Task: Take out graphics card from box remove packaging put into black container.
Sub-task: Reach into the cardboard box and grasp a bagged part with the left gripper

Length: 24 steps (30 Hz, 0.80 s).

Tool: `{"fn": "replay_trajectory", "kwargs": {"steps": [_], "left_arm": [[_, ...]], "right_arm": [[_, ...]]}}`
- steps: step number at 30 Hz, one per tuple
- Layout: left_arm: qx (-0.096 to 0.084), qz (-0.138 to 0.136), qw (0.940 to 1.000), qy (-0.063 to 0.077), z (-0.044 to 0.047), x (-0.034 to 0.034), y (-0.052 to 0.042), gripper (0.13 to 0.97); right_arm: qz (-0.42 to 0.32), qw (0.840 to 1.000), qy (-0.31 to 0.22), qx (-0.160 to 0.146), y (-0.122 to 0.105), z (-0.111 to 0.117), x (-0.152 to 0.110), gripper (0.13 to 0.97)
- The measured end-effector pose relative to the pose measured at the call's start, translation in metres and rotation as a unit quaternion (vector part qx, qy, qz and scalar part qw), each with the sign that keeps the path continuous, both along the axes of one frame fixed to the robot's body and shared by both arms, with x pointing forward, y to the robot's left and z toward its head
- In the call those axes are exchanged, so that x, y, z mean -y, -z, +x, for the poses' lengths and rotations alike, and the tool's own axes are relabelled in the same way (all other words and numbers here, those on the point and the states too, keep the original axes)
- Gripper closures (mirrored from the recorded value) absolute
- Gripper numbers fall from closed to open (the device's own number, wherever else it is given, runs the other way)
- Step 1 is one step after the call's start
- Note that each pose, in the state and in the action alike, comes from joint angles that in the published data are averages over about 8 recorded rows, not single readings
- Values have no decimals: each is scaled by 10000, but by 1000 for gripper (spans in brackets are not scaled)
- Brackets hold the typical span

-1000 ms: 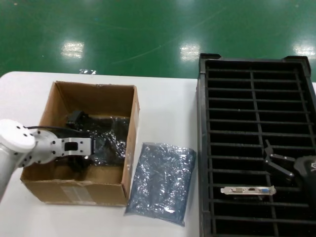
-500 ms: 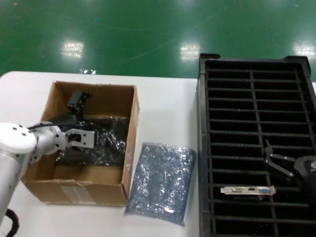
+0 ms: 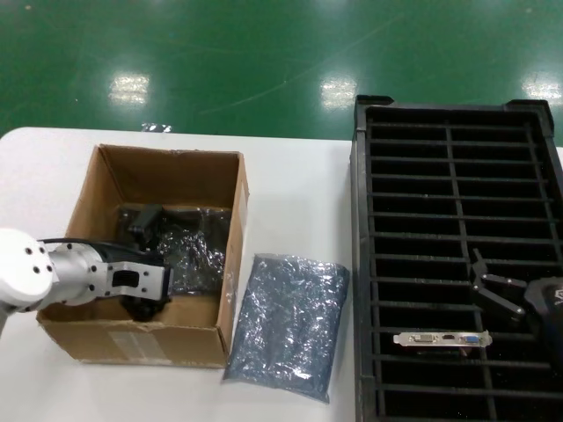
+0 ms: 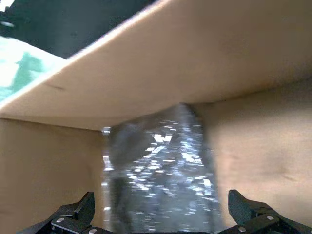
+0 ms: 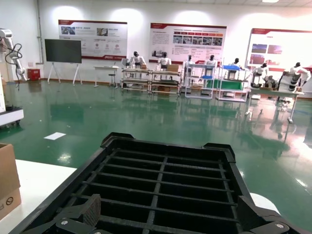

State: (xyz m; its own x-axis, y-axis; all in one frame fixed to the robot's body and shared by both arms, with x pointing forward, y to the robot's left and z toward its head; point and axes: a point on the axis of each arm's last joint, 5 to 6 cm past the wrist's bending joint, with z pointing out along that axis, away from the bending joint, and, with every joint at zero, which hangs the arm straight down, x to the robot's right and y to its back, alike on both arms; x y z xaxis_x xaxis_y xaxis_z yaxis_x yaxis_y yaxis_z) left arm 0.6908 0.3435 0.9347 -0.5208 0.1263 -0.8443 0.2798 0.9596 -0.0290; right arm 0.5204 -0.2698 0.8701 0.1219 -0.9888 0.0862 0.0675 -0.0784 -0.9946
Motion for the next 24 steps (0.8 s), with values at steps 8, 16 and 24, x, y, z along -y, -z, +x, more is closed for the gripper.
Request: {"fn": "replay_trajectory", "kwargs": {"steps": [8, 16, 24], "left_arm": [[-470, 384, 9981, -59, 42, -71, 9, 132], [-199, 486, 9985, -121, 118, -14, 124, 132], [234, 481, 9983, -222, 187, 54, 203, 132]], "right_arm": [[0, 10000, 0, 0, 0, 0, 0, 130], [0, 10000, 0, 0, 0, 0, 0, 130], [0, 10000, 0, 0, 0, 0, 0, 130]]}}
